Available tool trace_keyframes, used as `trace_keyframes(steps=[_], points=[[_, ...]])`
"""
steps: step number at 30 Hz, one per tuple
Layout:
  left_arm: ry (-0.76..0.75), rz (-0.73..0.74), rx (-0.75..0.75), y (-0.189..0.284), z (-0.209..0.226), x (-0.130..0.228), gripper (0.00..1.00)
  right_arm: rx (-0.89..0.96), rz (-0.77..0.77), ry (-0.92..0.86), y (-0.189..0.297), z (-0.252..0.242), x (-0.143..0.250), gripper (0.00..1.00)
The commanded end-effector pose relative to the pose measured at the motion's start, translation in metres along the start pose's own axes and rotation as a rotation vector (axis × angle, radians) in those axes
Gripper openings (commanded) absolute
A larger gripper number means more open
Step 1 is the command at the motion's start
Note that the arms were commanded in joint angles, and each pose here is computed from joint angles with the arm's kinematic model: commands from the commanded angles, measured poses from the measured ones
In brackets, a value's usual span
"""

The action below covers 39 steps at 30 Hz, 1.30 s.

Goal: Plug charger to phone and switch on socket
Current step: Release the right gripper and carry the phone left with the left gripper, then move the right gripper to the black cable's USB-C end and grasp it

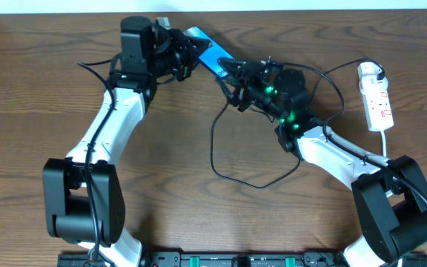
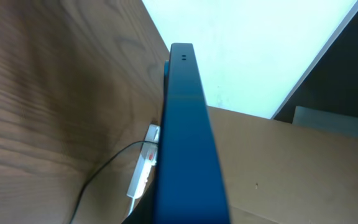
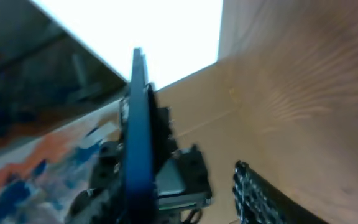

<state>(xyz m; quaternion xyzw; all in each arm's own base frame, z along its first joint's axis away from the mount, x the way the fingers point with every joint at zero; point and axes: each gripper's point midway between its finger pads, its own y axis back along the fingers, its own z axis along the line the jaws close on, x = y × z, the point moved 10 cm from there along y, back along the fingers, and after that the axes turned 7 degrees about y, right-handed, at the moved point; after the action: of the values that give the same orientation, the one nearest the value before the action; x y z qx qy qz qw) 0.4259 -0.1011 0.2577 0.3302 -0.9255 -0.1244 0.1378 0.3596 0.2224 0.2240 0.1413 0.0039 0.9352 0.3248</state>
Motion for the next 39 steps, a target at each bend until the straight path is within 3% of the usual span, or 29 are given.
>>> trace_keyframes(steps=[1, 8, 14, 18, 25, 31, 34, 36, 39], points=[[-0.083, 0.038, 0.05, 0.022, -0.008, -0.016, 0.07, 0.059, -0.002, 0.215, 0.004, -0.004, -0.009, 0.72], [-0.134, 0.139, 0.124, 0.07, -0.003, -0.047, 0.07, 0.219, 0.049, 0.599, 0.021, -0.024, -0.034, 0.98], [-0.159, 0.193, 0.168, 0.093, 0.0, -0.057, 0.07, 0.447, 0.148, 0.684, 0.034, -0.06, -0.035, 0.99], [-0.161, 0.204, 0.181, 0.102, 0.003, -0.061, 0.07, 0.534, 0.212, 0.751, 0.042, -0.074, -0.033, 0.95], [-0.148, 0.164, 0.187, 0.117, 0.007, -0.072, 0.07, 0.557, 0.301, 0.799, 0.046, -0.078, -0.029, 0.68], [-0.137, 0.119, 0.193, 0.132, 0.011, -0.083, 0.07, 0.721, 0.333, 0.845, 0.019, -0.026, -0.03, 0.67], [-0.136, 0.119, 0.195, 0.134, 0.011, -0.084, 0.07, 0.739, 0.347, 0.849, -0.009, -0.009, -0.032, 0.61], [-0.136, 0.126, 0.196, 0.134, 0.011, -0.083, 0.07, 0.774, 0.345, 0.813, -0.026, -0.014, -0.035, 0.54], [-0.136, 0.126, 0.196, 0.134, 0.011, -0.083, 0.07, 0.835, 0.338, 0.721, -0.042, -0.04, -0.037, 0.53]])
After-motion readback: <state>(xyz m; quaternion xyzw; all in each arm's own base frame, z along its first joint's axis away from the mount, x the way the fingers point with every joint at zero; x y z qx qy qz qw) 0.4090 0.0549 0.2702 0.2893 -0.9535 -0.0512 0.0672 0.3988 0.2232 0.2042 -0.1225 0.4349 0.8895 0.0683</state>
